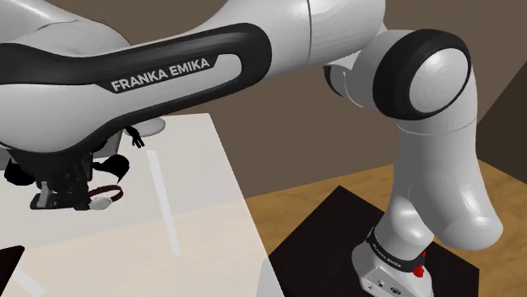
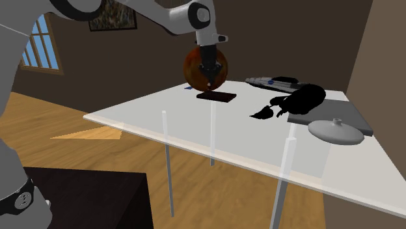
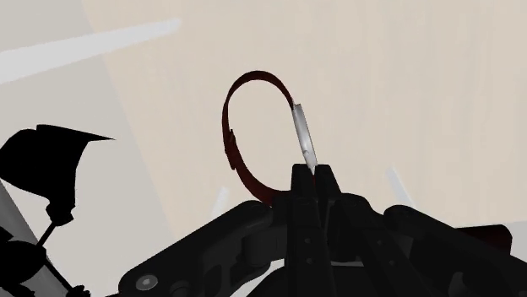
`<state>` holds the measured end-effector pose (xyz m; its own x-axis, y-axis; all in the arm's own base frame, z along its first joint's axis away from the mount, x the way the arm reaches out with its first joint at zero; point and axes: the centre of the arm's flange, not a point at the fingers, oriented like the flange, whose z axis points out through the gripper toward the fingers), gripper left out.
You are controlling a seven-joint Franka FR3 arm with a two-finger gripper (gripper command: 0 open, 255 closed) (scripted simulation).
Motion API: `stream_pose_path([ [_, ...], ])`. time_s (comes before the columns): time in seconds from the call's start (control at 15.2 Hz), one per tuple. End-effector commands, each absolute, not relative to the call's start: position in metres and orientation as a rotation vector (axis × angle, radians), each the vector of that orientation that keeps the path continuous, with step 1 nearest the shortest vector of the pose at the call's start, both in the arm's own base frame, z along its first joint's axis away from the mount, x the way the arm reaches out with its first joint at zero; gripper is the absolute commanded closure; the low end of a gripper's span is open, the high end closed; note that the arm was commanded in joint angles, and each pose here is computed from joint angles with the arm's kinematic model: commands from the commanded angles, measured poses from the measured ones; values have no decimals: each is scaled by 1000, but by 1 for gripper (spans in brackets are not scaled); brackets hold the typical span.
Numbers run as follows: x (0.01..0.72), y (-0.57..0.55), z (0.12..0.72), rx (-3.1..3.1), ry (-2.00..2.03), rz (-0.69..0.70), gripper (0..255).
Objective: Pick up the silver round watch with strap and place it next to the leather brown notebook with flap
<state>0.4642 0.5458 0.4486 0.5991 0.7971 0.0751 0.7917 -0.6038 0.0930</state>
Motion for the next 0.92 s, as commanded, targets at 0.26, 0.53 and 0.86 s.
stream_pose_path([
  [0.26, 450, 578, 434, 2765, 1373, 168, 255],
  [0.53, 450, 578, 413, 2765, 1372, 168, 255],
  [0.86, 450, 578, 387, 2765, 1372, 168, 255],
])
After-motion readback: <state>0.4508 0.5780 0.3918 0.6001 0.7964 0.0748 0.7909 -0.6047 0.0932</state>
